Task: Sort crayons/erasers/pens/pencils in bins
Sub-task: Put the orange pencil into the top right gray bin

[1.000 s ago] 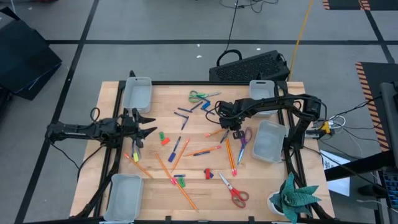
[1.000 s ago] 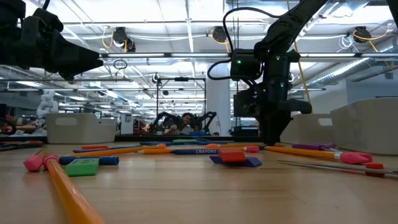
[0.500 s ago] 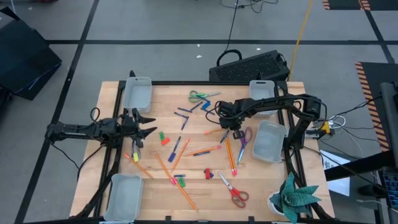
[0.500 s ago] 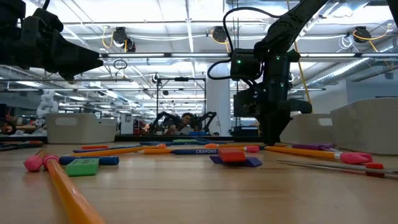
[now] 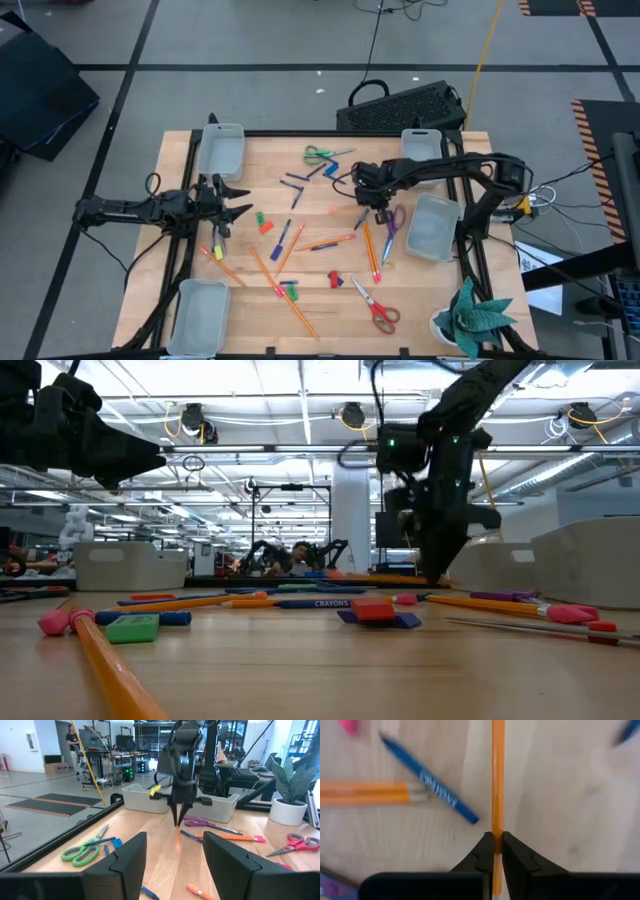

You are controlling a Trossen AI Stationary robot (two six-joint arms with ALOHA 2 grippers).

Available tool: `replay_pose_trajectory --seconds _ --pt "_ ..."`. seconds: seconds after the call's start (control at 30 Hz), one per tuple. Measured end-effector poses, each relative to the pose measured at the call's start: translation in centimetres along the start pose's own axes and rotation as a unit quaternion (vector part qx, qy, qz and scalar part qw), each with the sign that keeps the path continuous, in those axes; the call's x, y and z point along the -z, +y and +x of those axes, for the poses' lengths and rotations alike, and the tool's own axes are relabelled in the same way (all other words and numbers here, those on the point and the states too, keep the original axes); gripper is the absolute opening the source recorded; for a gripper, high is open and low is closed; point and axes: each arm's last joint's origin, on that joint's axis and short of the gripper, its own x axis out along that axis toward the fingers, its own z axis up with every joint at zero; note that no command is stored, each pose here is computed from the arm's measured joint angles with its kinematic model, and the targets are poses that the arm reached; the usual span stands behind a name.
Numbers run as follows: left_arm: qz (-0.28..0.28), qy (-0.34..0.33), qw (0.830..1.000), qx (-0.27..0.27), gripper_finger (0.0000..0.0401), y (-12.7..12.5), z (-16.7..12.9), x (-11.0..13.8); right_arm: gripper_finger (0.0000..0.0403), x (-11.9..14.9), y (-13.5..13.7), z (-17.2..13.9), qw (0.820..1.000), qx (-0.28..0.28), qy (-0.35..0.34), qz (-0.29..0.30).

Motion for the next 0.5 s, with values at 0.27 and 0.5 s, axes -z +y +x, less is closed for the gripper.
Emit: replay_pose_trajectory --seconds 0.27,0.5 --pt "0.000 0.000 1.000 0.000 0.0198 0.0 0.0 0.0 0.0019 0.4 -0.3 -5.3 0.987 0.088 -0.067 0.115" --pt "0.000 0.000 1.000 0.000 0.0198 0.0 0.0 0.0 0.0019 3.5 -2.5 -10.8 0.914 0.234 -0.122 0.308"
